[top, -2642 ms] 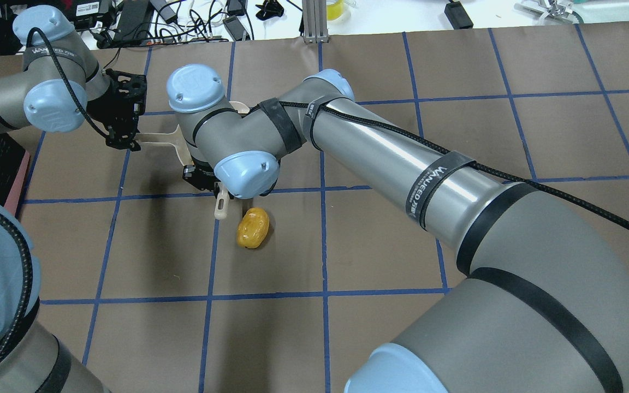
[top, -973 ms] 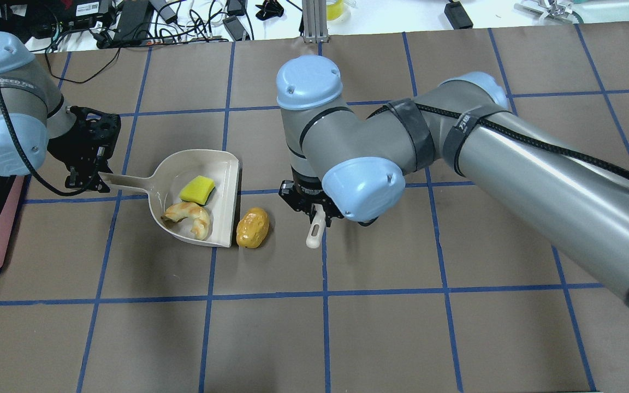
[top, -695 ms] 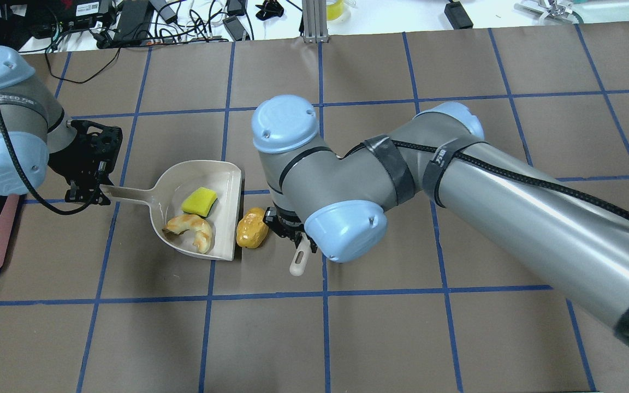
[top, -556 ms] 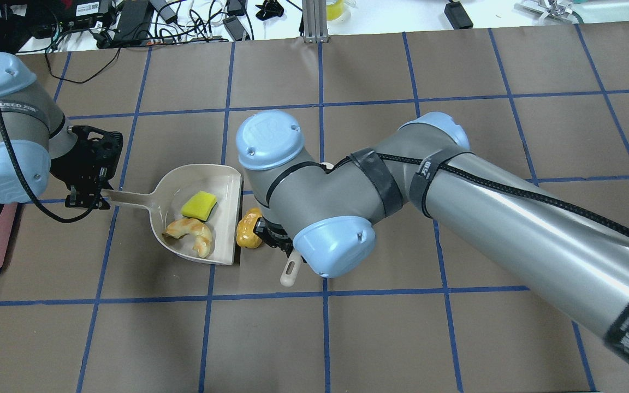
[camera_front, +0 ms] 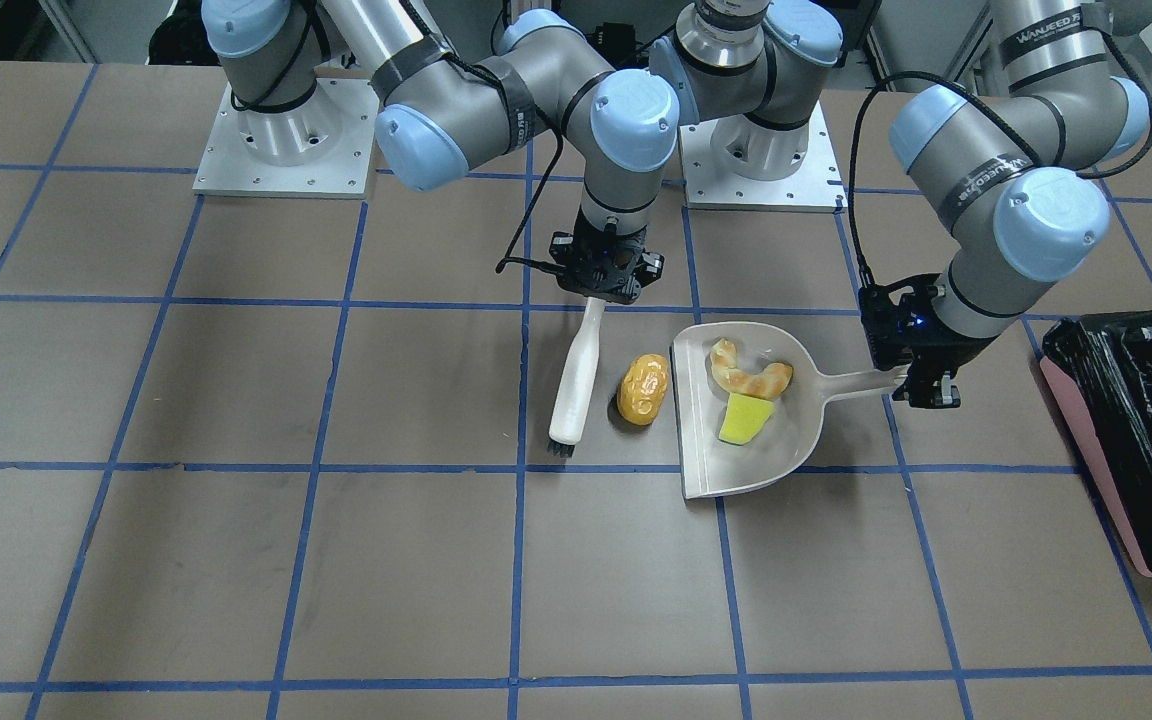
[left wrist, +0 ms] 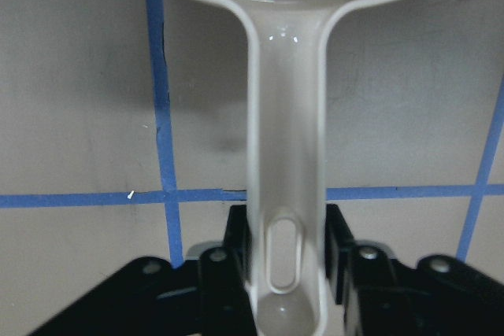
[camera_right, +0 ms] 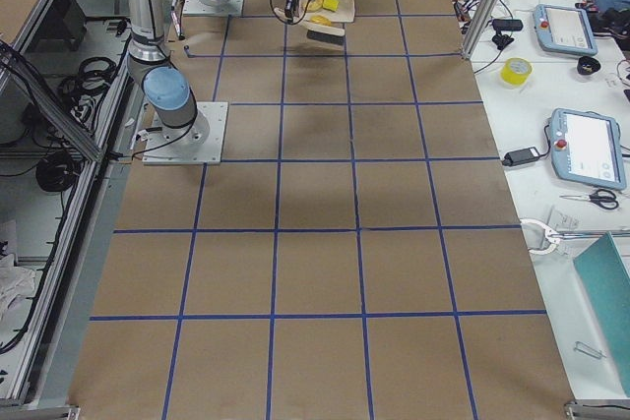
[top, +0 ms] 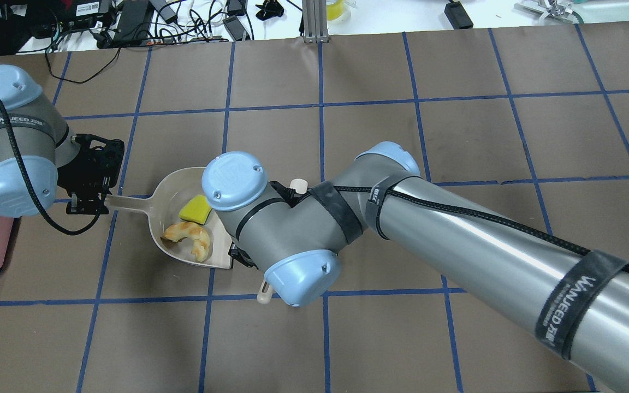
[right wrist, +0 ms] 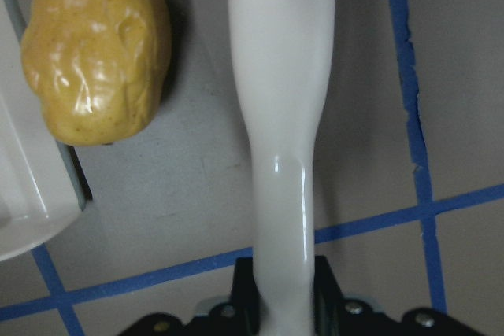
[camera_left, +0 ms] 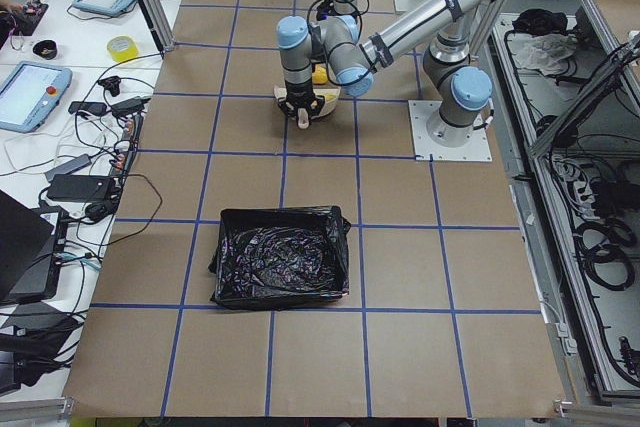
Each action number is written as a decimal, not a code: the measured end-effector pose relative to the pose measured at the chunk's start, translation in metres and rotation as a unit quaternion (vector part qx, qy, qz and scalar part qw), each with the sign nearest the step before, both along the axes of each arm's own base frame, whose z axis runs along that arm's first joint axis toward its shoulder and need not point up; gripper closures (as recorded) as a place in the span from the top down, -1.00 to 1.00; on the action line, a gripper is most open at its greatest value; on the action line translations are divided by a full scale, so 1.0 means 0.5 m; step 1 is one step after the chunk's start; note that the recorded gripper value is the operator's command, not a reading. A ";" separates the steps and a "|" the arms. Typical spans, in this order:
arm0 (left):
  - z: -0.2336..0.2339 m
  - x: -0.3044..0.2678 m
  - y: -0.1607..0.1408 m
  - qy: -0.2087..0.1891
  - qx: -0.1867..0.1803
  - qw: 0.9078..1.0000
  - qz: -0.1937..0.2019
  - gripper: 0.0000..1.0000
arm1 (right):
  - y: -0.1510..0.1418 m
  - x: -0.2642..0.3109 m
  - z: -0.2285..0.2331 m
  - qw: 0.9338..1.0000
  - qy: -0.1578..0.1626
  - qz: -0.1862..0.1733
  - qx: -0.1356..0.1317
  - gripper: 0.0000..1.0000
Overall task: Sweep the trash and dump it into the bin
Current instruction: 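Sweep the yellow potato into the dustpan with the brush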
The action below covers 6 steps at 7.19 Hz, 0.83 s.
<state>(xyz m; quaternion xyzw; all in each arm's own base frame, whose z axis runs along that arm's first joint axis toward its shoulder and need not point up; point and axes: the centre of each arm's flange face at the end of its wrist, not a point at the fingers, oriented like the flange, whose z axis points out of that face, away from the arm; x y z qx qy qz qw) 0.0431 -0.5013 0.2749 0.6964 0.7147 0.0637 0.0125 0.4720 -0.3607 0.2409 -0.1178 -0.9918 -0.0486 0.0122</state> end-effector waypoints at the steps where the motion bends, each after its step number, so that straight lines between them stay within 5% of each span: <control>1: -0.002 -0.001 0.001 -0.001 -0.001 1.000 0.001 -1.00 | 0.002 0.017 -0.017 1.000 -0.004 0.000 -0.005 -1.00; 6: -0.010 -0.002 0.005 0.003 0.000 1.000 0.007 -1.00 | -0.003 0.197 -0.018 0.997 -0.060 -0.039 -0.022 -1.00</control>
